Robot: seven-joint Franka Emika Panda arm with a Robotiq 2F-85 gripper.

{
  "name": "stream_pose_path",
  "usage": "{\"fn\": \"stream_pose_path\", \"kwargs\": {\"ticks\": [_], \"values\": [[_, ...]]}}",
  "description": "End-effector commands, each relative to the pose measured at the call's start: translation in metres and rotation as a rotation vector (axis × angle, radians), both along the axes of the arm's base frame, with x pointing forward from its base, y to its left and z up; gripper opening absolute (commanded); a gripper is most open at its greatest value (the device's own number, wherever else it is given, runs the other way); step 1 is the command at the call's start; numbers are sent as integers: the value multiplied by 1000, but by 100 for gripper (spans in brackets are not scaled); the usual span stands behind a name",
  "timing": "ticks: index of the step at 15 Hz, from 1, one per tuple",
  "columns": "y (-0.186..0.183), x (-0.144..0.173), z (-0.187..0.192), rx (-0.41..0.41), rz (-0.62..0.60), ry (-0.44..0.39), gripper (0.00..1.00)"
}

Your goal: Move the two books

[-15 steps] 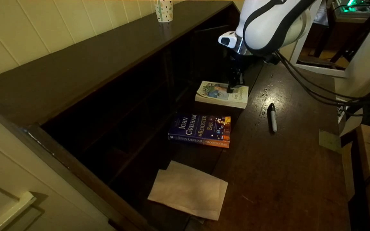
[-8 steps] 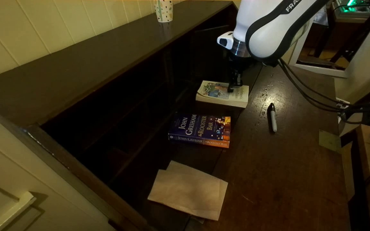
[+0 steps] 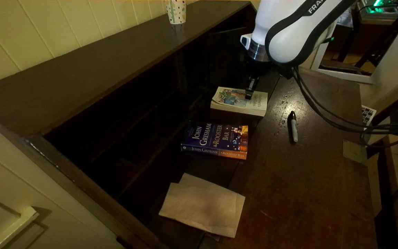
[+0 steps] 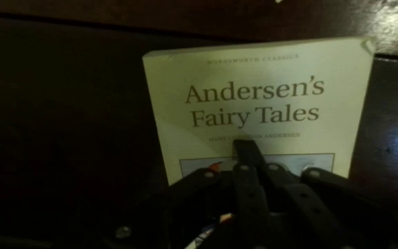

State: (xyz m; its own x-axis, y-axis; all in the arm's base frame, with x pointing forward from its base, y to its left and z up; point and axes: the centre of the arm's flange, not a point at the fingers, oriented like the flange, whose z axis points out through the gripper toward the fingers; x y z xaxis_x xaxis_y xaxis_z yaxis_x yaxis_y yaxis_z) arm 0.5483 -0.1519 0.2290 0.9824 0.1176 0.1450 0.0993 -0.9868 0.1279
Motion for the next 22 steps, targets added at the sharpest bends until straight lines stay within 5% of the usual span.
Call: {"fn": "stream_pose_path", "kwargs": {"ticks": [1,5,12,22], "values": [[10,-24,-22,27,-163,24,0],[3,-44,-24,44,-336,38,0],[-60,-80,-27,8,-674,19,0],[-107,-121,-32,-20,-932,43,0]]}}
